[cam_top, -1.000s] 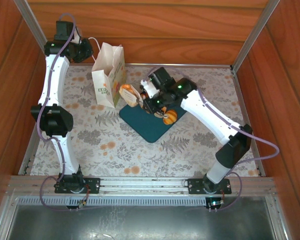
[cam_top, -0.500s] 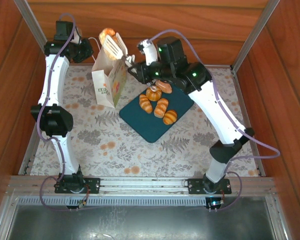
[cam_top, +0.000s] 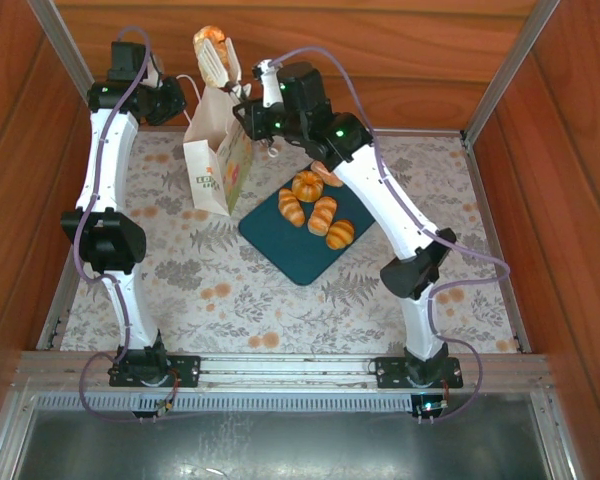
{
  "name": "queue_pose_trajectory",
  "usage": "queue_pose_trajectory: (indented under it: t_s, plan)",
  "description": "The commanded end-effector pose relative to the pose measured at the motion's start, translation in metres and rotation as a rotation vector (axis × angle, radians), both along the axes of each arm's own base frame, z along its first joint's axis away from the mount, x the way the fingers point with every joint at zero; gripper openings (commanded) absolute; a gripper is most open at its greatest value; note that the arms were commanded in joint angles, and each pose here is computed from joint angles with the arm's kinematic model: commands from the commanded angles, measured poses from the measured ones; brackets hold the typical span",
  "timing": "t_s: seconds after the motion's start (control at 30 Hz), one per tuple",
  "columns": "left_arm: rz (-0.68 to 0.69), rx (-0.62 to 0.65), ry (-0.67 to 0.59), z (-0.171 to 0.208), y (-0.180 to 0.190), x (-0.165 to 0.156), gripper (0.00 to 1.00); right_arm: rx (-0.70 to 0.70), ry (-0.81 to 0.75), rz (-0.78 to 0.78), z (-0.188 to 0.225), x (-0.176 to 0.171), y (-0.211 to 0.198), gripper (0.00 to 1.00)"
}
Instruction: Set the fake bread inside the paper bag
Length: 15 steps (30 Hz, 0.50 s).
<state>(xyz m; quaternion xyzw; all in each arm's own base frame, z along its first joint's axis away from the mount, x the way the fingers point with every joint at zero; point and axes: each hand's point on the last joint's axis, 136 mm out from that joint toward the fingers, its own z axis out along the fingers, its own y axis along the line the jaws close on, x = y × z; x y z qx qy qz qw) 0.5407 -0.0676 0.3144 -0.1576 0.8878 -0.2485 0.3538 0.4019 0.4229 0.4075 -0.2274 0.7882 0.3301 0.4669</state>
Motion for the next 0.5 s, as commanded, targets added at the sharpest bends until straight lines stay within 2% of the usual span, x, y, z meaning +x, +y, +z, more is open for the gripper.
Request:
queue_pose_trajectory:
  t_s: [0.0, 0.47]
  plan:
    - [0.002, -0.018, -0.006, 0.004, 0.001, 0.002, 0.00, 0.095, -0.084, -0.027, 0.034, 0.011, 0.003, 0.39]
    - [0.007, -0.012, -0.011, 0.006, 0.004, 0.002, 0.00, 0.002, -0.001, -0.023, -0.019, 0.021, 0.012, 0.43]
